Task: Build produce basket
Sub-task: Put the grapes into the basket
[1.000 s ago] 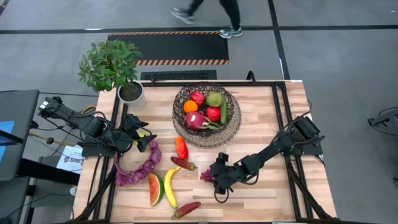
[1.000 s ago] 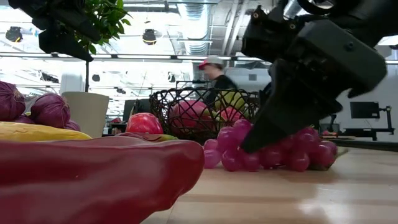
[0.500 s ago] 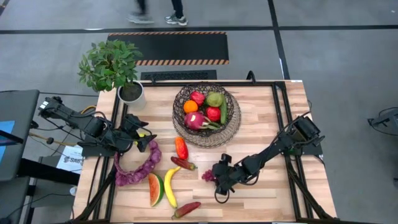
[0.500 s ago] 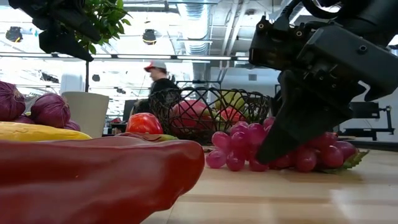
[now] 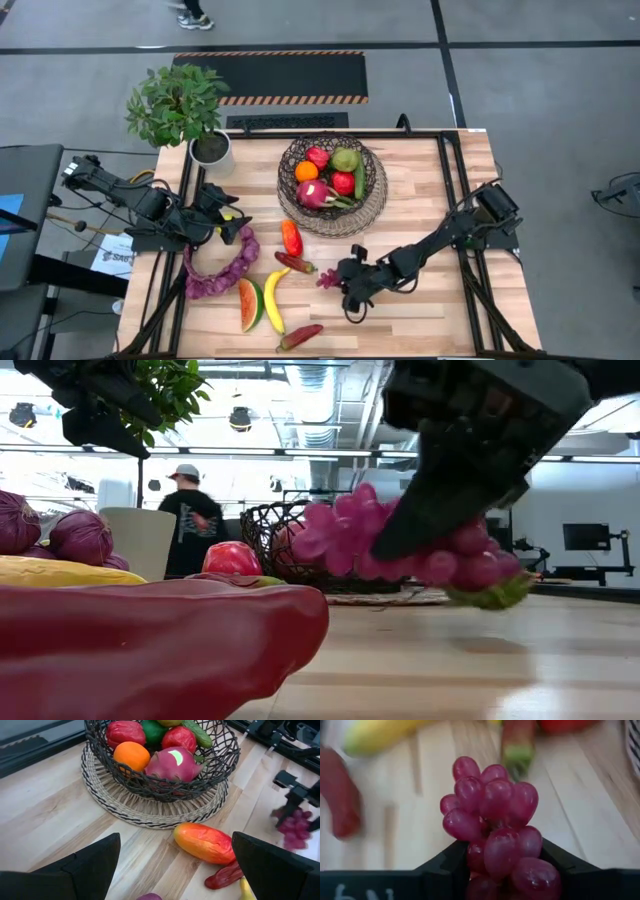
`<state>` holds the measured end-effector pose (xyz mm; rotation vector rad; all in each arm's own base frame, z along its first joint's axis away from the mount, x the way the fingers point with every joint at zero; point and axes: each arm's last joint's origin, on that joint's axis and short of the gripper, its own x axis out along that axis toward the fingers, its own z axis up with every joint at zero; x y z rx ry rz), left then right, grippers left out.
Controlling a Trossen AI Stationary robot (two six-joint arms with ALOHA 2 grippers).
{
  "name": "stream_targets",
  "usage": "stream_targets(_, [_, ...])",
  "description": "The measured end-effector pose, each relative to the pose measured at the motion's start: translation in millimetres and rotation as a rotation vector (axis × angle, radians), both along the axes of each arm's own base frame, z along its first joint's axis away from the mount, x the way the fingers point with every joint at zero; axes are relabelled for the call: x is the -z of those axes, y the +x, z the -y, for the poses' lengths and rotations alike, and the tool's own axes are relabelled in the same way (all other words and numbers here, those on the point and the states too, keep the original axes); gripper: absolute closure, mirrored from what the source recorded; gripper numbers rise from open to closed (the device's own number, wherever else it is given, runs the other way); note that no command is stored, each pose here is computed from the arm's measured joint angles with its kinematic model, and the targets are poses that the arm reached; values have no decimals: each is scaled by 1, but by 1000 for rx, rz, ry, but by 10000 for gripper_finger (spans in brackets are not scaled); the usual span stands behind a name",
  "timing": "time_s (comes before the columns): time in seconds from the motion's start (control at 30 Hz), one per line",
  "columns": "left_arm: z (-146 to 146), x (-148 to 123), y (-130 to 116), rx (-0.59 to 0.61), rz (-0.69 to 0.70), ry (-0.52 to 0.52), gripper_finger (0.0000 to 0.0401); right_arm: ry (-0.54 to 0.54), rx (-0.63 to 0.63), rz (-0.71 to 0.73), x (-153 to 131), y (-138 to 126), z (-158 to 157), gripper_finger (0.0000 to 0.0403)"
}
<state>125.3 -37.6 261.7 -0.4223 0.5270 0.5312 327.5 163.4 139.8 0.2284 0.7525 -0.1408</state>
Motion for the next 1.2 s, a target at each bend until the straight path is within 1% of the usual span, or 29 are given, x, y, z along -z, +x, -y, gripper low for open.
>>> stream_targets(0.1, [0, 0, 0, 3, -1, -3, 33, -12, -17, 22, -11, -2, 2, 226])
stream_targets(0.3, [0, 0, 0, 2, 0, -6, 33, -16, -34, 126, -48, -3, 10, 226])
stream_targets(0.57, [0, 0, 0, -4, 4, -13, 33, -83, -38, 259, -96, -13, 27, 229])
stream_targets(0.77, [0, 0, 0, -4, 3, -13, 33, -122, -41, 340, -126, -21, 43, 229])
stream_targets(1.0, [0, 0, 0, -5, 5, -16, 33, -200, -33, 394, -149, -28, 66, 230])
stream_targets(1.2, [0, 0, 0, -6, 5, -18, 33, -292, -6, 403, -158, -27, 91, 228])
